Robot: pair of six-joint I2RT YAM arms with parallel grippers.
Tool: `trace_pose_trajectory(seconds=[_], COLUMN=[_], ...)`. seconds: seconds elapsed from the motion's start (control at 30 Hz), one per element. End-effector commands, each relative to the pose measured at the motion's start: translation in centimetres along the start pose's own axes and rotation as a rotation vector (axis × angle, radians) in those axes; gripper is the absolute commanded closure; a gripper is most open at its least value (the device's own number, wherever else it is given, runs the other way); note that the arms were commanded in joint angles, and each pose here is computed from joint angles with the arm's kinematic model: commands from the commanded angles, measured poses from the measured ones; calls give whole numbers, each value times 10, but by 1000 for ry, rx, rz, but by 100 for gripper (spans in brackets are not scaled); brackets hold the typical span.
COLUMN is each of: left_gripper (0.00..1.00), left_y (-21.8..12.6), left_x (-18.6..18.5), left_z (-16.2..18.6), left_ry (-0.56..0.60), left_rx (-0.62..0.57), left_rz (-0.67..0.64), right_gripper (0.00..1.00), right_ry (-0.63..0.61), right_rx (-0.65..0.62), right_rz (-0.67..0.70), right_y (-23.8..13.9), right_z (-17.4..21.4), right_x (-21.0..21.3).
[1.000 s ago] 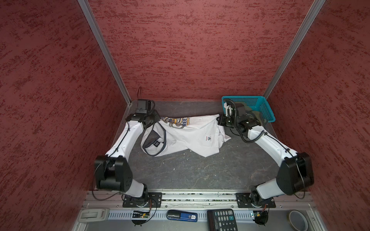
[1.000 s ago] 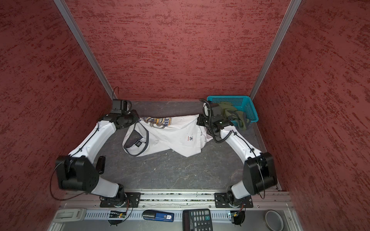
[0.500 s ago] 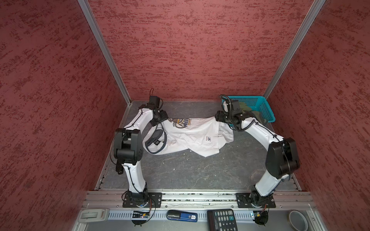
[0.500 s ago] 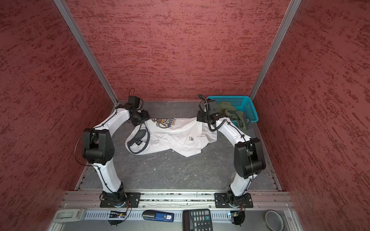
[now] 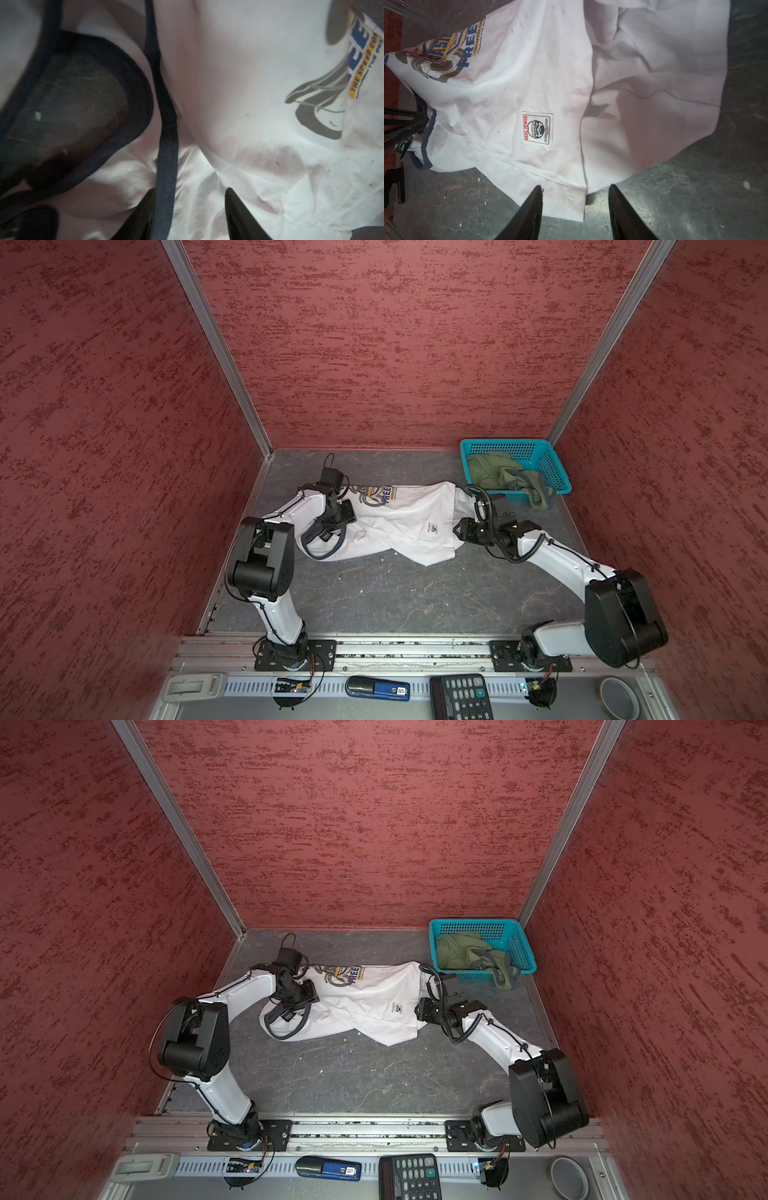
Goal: Fold and stack the tank tops
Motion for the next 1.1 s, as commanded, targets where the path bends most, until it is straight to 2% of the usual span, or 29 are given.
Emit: trace_pose_trajectory(seconds=[0.0,0.1,0.2,0.43,0.67,0.93,1.07], left_gripper=[52,52,41,40,56,69,74], left_y=[4,9,14,15,24,24,25], left_x=[-10,-4,5,8,4,0,-1], left_z=[-12,-14,-15,-13,-10,-11,-9], left_ry=[10,-4,-17,-17,-15,-11,-7], left_rx=[-30,-36,-36,-38,-12,-13,-14], left_rz=[25,-11,-58,-65,-38,-19,-13], right_gripper=[49,50,50,50,53,50,51], right_ry=[3,7,9,15,7,44,49], right_rx=[-46,-41,-36,-20,3,88,107], right_rz=[-60,-52,-42,-59,-80,22,-17], right_y=[1,4,7,14,21,33,37], right_z=[-8,-5,-2,2,7,36,47], right_x=[14,12,10,12,20,1,6])
Point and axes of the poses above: each gripper's point midway between its finger pads, its own y axis out along the fingers, its own x axis along the line the jaws close on, z = x × y, the point moved 2 cm from there along -y, back along the fingers, and after that the axes turned 8 degrees about -y, right-handed, at the moved point
